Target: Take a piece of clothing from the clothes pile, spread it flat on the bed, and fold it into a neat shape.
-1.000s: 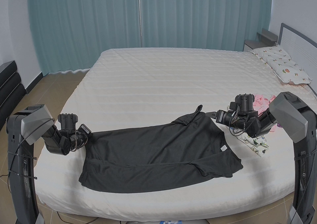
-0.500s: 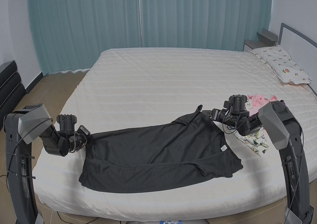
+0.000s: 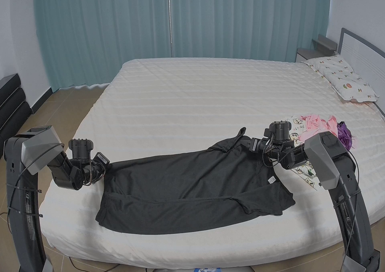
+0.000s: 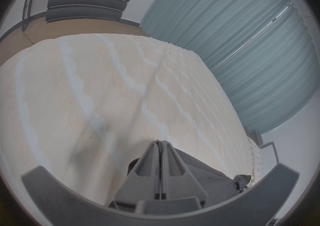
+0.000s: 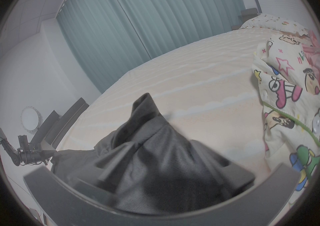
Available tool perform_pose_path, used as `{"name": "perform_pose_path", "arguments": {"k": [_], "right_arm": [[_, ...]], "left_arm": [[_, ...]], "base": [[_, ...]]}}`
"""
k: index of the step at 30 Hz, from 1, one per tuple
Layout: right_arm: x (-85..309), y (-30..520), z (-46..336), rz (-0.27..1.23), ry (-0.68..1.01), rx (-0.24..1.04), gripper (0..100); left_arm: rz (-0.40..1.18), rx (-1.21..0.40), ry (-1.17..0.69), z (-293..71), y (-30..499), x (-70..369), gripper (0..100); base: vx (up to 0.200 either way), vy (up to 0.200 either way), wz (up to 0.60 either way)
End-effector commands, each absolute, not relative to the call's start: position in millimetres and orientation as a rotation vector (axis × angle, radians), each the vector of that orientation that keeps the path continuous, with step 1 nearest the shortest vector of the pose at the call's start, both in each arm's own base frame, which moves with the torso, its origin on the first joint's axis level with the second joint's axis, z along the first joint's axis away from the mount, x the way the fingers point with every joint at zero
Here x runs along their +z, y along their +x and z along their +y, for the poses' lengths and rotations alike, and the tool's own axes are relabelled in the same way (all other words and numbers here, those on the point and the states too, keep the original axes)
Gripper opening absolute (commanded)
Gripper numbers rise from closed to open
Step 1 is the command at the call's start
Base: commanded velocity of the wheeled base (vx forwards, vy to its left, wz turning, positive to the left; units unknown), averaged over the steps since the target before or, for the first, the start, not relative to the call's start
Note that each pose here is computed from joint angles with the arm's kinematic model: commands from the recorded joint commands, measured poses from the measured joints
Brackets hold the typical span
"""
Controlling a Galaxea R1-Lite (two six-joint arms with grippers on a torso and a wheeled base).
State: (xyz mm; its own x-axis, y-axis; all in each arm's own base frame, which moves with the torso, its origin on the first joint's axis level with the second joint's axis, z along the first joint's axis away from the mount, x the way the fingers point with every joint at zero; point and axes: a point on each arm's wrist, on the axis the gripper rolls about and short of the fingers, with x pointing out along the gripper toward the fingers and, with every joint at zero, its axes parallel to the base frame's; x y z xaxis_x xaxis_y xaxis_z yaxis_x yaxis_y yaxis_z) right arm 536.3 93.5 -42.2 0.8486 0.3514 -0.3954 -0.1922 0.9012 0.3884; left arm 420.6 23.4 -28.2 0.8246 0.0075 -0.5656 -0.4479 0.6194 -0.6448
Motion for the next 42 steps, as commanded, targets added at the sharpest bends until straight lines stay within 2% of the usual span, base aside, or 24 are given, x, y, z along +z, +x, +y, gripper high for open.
{"name": "perform_pose_path", "arguments": {"k": [1, 12, 16, 23, 37, 42], "right_arm": [[-45.4, 537.8, 91.2, 0.47, 0.346, 0.285, 0], [-27.3, 531.5, 90.0, 0.448, 0.368, 0.276, 0], [-21.6, 523.3, 85.0, 0.397, 0.369, 0.266, 0], [-21.0, 512.8, 87.4, 0.349, 0.365, 0.247, 0], [-23.9, 514.1, 88.6, 0.286, 0.359, 0.199, 0], [-27.7, 509.3, 87.8, 0.31, 0.357, 0.194, 0]], "left_arm": [[0.555, 0.278, -0.872, 23.6, 420.6, -28.1, 0], [0.547, 0.276, -0.873, 24.4, 421.7, -25.9, 0], [0.515, 0.268, -0.889, 25.0, 422.2, -12.3, 0], [0.451, 0.257, -0.929, 28.3, 421.7, 14.0, 0], [0.398, 0.27, -0.96, 41.0, 419.4, 31.1, 0], [0.403, 0.271, -0.96, 41.0, 419.8, 28.9, 0]], "base": [[0.0, 0.0, 0.0], [0.0, 0.0, 0.0], [0.0, 0.0, 0.0], [0.0, 0.0, 0.0], [0.0, 0.0, 0.0], [0.0, 0.0, 0.0]]}}
